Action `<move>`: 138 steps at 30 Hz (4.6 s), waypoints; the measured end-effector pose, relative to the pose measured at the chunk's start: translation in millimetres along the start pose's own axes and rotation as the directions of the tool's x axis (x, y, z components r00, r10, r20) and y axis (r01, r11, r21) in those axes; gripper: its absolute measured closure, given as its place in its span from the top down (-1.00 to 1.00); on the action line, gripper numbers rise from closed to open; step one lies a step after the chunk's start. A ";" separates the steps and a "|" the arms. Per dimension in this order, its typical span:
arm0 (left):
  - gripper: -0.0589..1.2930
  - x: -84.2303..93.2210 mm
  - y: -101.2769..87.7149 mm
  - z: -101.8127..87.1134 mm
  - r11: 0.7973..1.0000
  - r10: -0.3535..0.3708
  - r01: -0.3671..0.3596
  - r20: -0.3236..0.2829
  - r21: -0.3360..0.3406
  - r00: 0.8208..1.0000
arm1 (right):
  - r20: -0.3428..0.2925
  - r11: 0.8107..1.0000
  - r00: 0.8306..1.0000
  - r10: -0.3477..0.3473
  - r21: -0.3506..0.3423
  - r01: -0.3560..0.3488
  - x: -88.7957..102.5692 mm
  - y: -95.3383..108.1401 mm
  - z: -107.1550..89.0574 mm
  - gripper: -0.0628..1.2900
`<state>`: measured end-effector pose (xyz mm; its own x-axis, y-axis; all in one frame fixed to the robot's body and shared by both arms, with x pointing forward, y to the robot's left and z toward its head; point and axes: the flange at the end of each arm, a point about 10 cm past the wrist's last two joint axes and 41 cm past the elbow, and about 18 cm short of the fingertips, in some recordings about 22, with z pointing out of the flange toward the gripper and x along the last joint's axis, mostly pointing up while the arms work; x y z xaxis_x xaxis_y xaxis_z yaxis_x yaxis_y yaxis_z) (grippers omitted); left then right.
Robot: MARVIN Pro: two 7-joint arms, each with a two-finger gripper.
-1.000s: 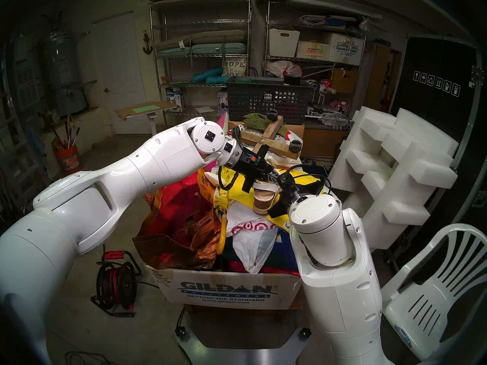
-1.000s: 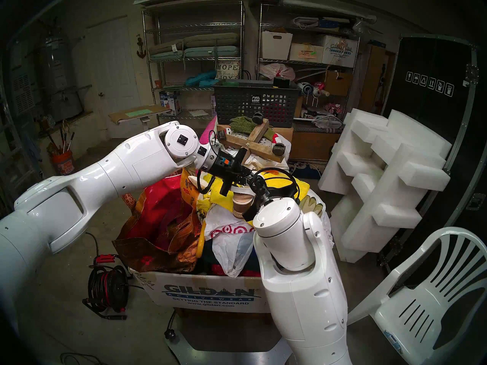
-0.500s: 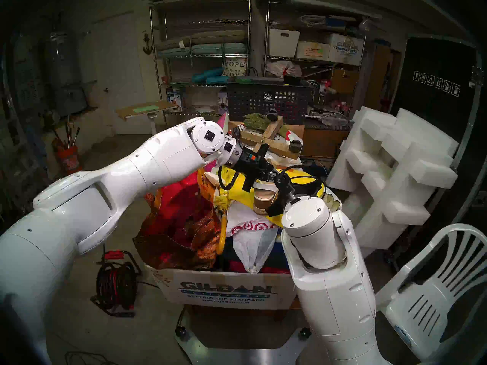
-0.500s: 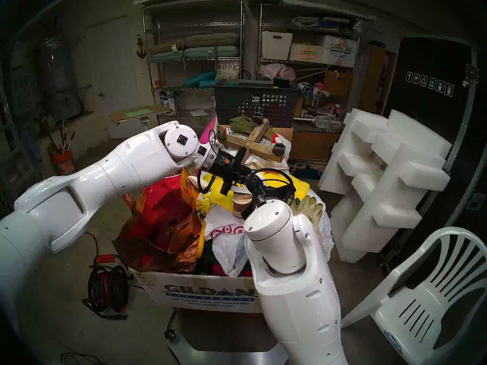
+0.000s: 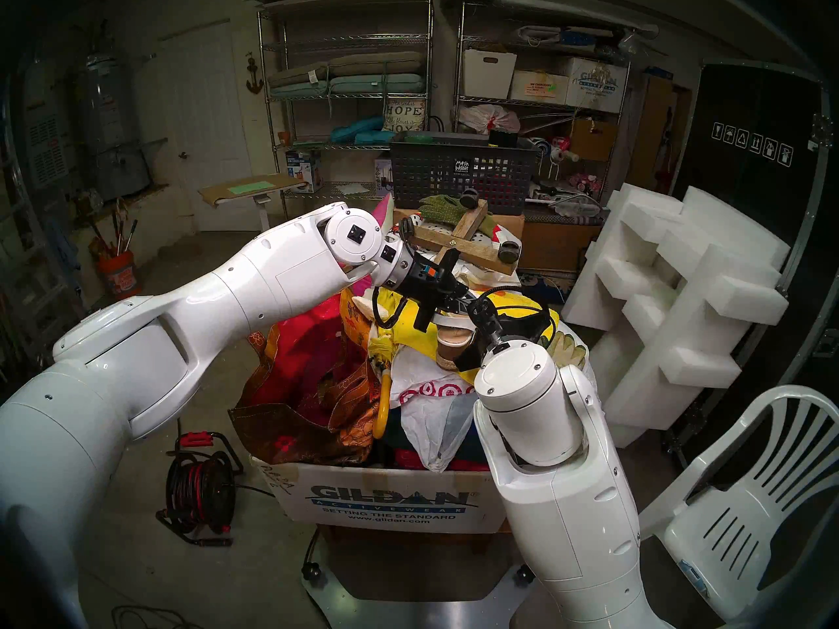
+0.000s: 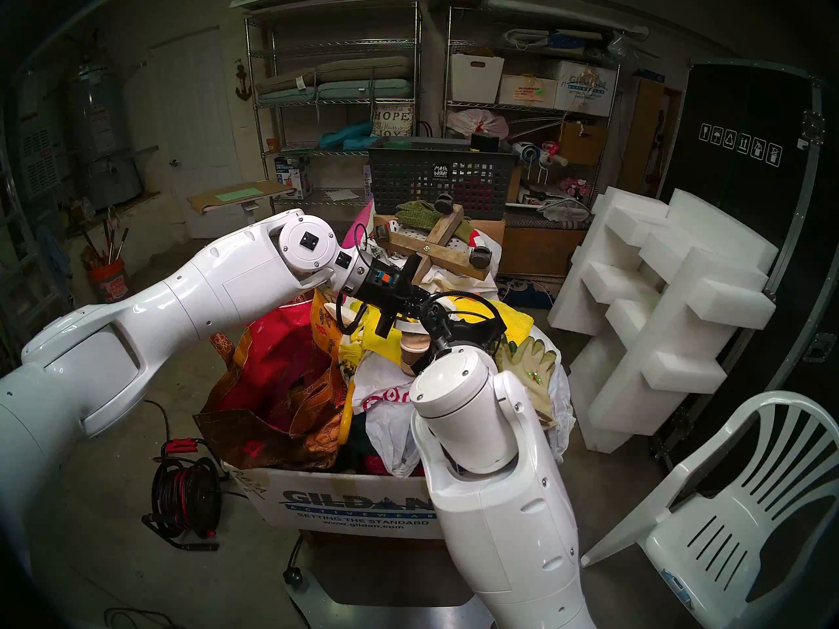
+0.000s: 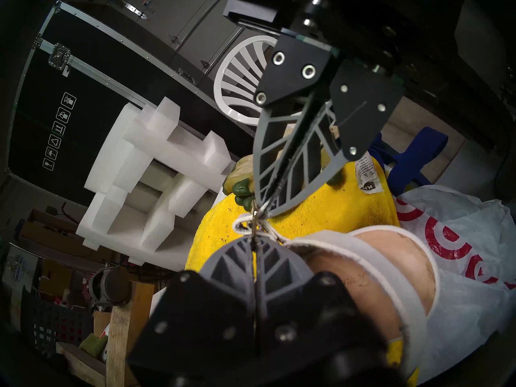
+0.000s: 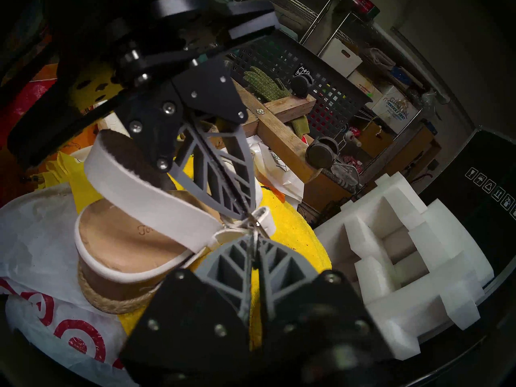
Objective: Unbuckle a shoe
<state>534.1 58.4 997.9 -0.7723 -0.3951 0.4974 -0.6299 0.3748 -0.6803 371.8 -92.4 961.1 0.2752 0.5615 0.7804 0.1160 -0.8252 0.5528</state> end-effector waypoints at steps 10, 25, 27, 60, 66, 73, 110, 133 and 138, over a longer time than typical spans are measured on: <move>-0.94 -0.3 0.8 0.6 1.000 -0.006 0.006 0.003 0.015 1.000 | -0.013 1.000 1.000 0.011 -0.003 -0.011 2.7 2.2 -4.3 -0.68; -0.94 -2.2 2.4 6.4 1.000 -0.014 0.014 0.012 0.016 1.000 | -0.025 1.000 1.000 -0.011 -0.012 0.011 2.3 7.9 -16.1 -0.38; -0.94 -3.5 2.1 6.6 1.000 -0.016 0.015 0.015 0.018 1.000 | -0.022 1.000 1.000 -0.017 -0.006 0.017 0.2 7.0 -17.1 -0.36; -0.94 -4.7 -1.2 6.4 1.000 -0.001 0.001 0.005 0.024 1.000 | 0.004 0.999 0.999 -0.042 0.014 0.042 -1.9 -1.6 -4.3 -0.72; -0.94 -5.2 -1.1 5.3 1.000 0.000 0.000 0.006 0.026 1.000 | 0.005 0.999 0.999 -0.044 0.005 0.044 -1.4 -0.9 -3.9 -0.95; -0.94 -5.3 0.0 1.7 1.000 0.002 -0.002 0.007 0.026 1.000 | 0.007 0.999 0.999 -0.039 -0.023 0.039 1.0 6.5 -0.8 -0.95; -0.94 4.4 0.2 -7.9 0.994 -0.107 0.107 -0.017 0.026 0.994 | -0.034 0.998 0.998 -0.061 -0.004 0.061 13.4 -8.7 -4.9 -0.95; -0.94 -0.5 -1.3 -10.2 0.987 -0.155 0.156 -0.010 0.046 0.988 | -0.027 0.996 0.998 -0.065 -0.062 0.063 11.3 1.2 -7.2 -0.95; -0.94 -3.8 -1.7 -10.5 0.984 -0.171 0.171 -0.011 0.052 0.985 | -0.020 0.996 0.998 -0.063 -0.067 0.062 8.3 3.9 -7.0 -0.95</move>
<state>537.2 68.1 1002.8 -0.6544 -0.4438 0.6122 -0.7475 0.2577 -0.6123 367.9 -90.6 971.9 0.2485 0.6137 0.7494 0.0689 -0.7829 0.6183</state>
